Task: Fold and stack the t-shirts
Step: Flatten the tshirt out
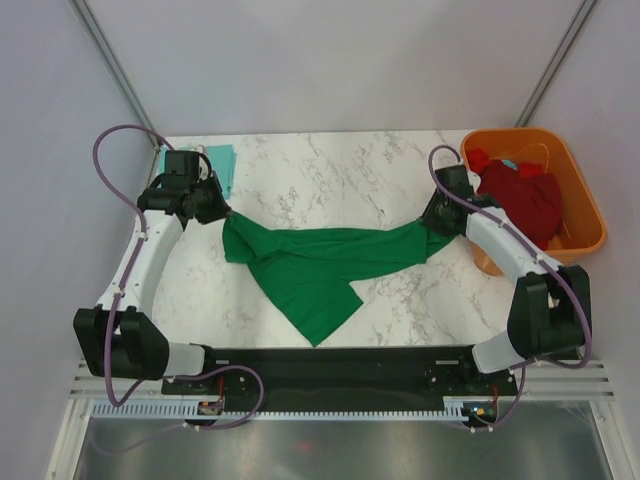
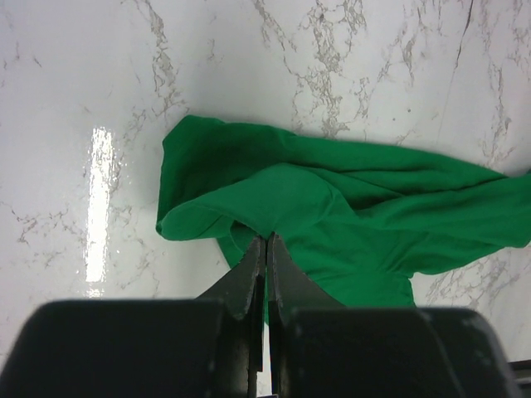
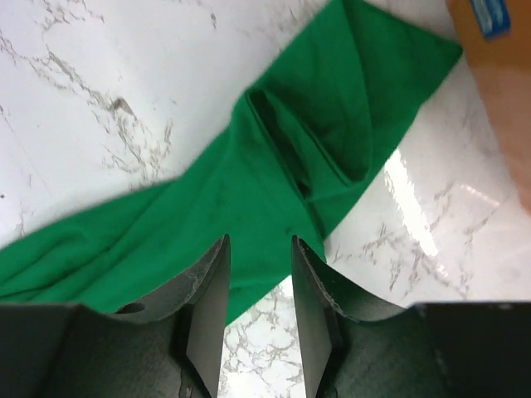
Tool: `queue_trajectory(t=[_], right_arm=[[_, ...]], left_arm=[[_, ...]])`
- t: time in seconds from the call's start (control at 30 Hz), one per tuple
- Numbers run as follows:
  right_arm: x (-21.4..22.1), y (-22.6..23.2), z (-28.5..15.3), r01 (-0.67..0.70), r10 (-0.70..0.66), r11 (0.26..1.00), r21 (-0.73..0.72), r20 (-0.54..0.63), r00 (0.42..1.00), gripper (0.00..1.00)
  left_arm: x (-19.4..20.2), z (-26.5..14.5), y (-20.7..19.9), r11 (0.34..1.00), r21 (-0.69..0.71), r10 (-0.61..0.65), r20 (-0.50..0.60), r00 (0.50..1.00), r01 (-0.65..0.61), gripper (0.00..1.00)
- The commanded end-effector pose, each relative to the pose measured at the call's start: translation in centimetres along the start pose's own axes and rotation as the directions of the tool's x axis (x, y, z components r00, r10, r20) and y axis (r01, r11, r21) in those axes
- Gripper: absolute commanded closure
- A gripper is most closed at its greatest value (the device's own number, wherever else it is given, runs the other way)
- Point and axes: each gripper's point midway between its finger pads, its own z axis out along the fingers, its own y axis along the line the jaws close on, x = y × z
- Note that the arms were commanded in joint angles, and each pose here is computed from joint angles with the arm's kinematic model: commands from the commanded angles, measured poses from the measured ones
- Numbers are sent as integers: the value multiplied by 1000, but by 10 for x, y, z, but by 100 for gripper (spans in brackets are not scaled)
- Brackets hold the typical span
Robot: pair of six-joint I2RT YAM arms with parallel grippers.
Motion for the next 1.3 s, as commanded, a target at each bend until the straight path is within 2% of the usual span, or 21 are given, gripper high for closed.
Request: queue_trajectory(t=[0.0,0.17,0.37,0.8,0.9,1.0,1.13,1.27], right_arm=[[54,-18,0,-129,128,992,3,-104,986,57],[68,-31,-2,-207,206,978,-17,-48,977,57],[80,-34,18,-248,247,969,-16,-48,968,57],[91,-45,41,-264,266,963,46,-46,963,61],[92,-48,42,-262,265,963,59,-45,963,66],[90,-48,42,-264,267,963,61,-35,963,76],[76,-45,34,-244,245,968,50,-1,970,97],[31,-33,4,-207,204,978,23,88,975,100]], left_arm=[[-10,-9,-10,998,57,4,54,999,-7,98],[-4,-7,-13,996,84,2,43,999,-5,98],[6,-1,-12,995,97,-5,20,1000,3,98],[6,0,-11,996,93,-14,26,1000,11,98],[6,1,-10,996,86,-14,26,1000,12,98],[6,4,-10,996,86,-17,21,1000,16,98],[2,3,-10,997,78,-14,34,999,12,98],[-18,-11,-17,996,87,-27,97,995,19,98]])
